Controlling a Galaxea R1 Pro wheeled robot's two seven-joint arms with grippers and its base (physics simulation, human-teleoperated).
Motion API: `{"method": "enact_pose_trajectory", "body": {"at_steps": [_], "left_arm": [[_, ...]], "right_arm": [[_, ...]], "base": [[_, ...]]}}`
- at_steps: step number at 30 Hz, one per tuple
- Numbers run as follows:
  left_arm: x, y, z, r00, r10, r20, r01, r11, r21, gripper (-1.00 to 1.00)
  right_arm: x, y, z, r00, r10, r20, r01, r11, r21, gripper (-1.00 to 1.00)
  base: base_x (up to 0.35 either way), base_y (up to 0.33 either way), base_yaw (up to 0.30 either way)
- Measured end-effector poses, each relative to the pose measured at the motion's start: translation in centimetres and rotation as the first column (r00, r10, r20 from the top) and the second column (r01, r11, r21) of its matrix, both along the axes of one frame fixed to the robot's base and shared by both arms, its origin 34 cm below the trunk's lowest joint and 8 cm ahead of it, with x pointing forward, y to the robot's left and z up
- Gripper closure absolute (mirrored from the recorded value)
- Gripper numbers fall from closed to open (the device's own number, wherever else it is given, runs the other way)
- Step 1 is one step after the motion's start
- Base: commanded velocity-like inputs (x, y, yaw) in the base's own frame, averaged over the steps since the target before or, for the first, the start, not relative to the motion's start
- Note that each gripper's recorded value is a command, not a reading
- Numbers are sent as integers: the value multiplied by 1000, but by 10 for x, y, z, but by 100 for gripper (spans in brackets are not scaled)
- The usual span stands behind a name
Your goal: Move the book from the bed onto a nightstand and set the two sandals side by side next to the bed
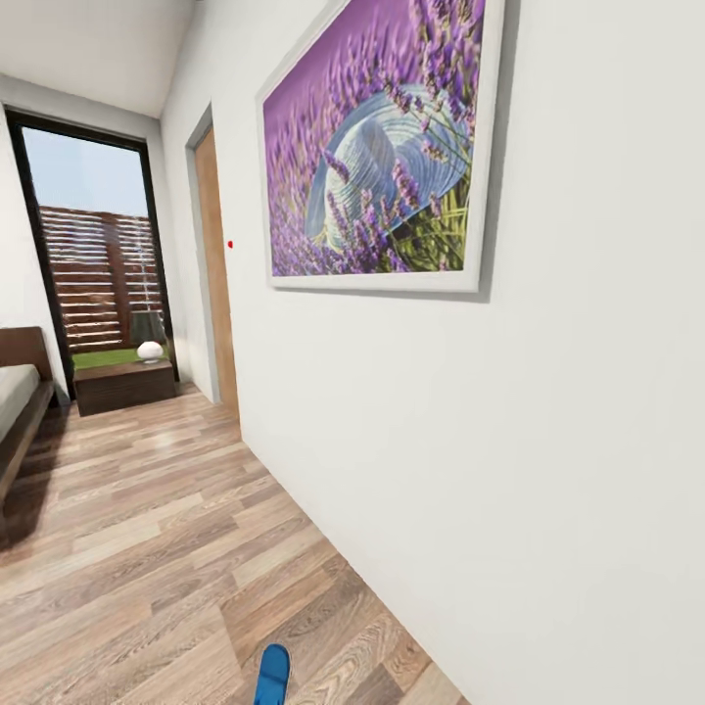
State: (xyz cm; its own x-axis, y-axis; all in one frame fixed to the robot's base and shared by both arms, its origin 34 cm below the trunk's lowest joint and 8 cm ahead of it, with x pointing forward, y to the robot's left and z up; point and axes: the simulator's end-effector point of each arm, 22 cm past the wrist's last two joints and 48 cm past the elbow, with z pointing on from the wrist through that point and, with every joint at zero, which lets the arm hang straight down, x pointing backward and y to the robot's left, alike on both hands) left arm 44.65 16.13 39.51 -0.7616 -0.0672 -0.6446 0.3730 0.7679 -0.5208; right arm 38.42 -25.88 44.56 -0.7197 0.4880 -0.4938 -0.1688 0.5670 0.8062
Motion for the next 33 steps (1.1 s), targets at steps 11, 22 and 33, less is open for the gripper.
{"method": "enact_pose_trajectory", "body": {"at_steps": [11,22,33], "left_arm": [[-1,0,-1,1000,0,-6,0,1000,-4,100],[-2,0,-3,1000,0,-10,0,1000,-3,100],[13,-6,11,999,-8,33,9,1000,-25,100]], "right_arm": [[-1,1,-1,1000,1,-5,-1,1000,1,-100],[-2,1,-3,1000,1,-9,-1,1000,1,-100],[-3,1,-4,1000,2,-14,-2,1000,0,-100]], "base": [[0,0,292],[0,0,292],[0,0,292]]}}
